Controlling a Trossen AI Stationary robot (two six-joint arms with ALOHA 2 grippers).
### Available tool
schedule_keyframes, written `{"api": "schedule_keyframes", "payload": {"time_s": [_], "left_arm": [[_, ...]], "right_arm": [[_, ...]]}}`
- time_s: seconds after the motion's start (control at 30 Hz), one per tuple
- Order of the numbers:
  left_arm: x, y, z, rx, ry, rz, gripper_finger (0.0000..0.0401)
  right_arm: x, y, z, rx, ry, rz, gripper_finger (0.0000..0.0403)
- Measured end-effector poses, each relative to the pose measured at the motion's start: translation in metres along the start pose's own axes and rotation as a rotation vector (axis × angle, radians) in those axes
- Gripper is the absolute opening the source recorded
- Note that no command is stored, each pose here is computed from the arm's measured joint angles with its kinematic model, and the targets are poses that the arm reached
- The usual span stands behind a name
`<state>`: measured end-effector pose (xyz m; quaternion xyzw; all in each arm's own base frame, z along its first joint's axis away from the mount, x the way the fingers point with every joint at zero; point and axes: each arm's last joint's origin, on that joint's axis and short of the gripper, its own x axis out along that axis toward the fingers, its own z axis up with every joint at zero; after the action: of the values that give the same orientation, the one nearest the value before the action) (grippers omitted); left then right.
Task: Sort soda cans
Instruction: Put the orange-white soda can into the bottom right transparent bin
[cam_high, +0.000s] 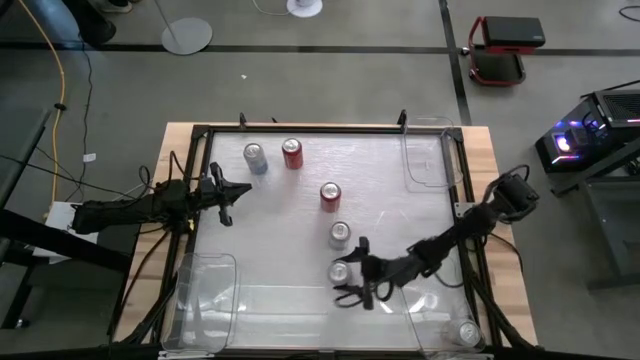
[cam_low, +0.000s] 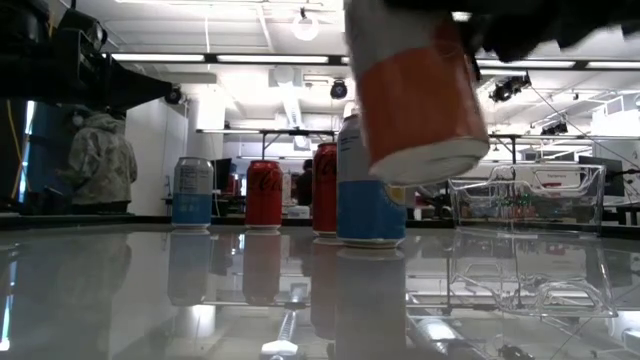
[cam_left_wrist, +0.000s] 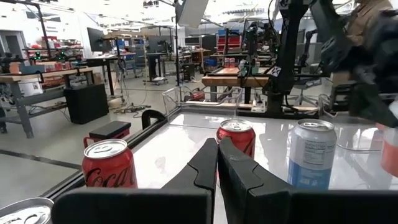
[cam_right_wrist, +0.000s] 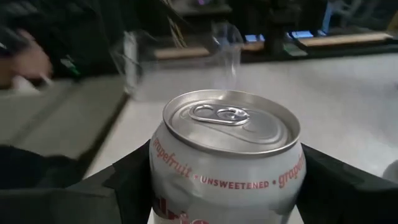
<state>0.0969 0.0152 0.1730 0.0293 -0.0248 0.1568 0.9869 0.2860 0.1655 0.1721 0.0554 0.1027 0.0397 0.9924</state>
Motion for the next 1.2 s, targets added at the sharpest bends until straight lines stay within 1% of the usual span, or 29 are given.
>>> {"api": "schedule_keyframes", "payload": {"time_s": [0.1, 0.2, 0.37, 0.5, 0.6, 0.77, 0.87, 1.0, 1.1, 1.2], "left_arm": [[0.0, 0.0, 0.0, -0.006, 0.001, 0.0, 0.0005], [0.0, 0.0, 0.0, -0.006, 0.003, 0.0, 0.0005], [0.0, 0.0, 0.0, -0.01, 0.003, 0.0, 0.0005], [0.0, 0.0, 0.0, -0.01, 0.004, 0.0, 0.0005], [0.0, 0.0, 0.0, -0.01, 0.004, 0.0, 0.0005], [0.0, 0.0, 0.0, -0.009, 0.005, 0.0, 0.0005], [0.0, 0.0, 0.0, -0.009, 0.005, 0.0, 0.0005], [0.0, 0.0, 0.0, -0.009, 0.004, 0.0, 0.0005], [0.0, 0.0, 0.0, -0.008, 0.004, 0.0, 0.0005], [0.0, 0.0, 0.0, -0.009, 0.004, 0.0, 0.0005]], "right_arm": [[-0.011, -0.009, -0.014, 0.024, -0.032, 0.032, 0.0287], [-0.016, -0.013, -0.025, 0.034, 0.015, 0.045, 0.029], [-0.018, -0.016, -0.037, 0.035, 0.115, 0.025, 0.0309], [-0.018, -0.017, -0.039, 0.107, 0.145, 0.008, 0.0313], [-0.018, -0.017, -0.04, 0.19, 0.168, 0.005, 0.0314], [-0.018, -0.017, -0.04, 0.247, 0.171, 0.007, 0.0315], [-0.018, -0.016, -0.039, 0.241, 0.152, 0.013, 0.0316], [-0.018, -0.015, -0.038, 0.244, 0.152, 0.062, 0.0316], [-0.017, -0.017, -0.038, 0.239, 0.146, 0.056, 0.0316], [-0.016, -0.017, -0.036, 0.11, 0.122, 0.033, 0.0316]]}}
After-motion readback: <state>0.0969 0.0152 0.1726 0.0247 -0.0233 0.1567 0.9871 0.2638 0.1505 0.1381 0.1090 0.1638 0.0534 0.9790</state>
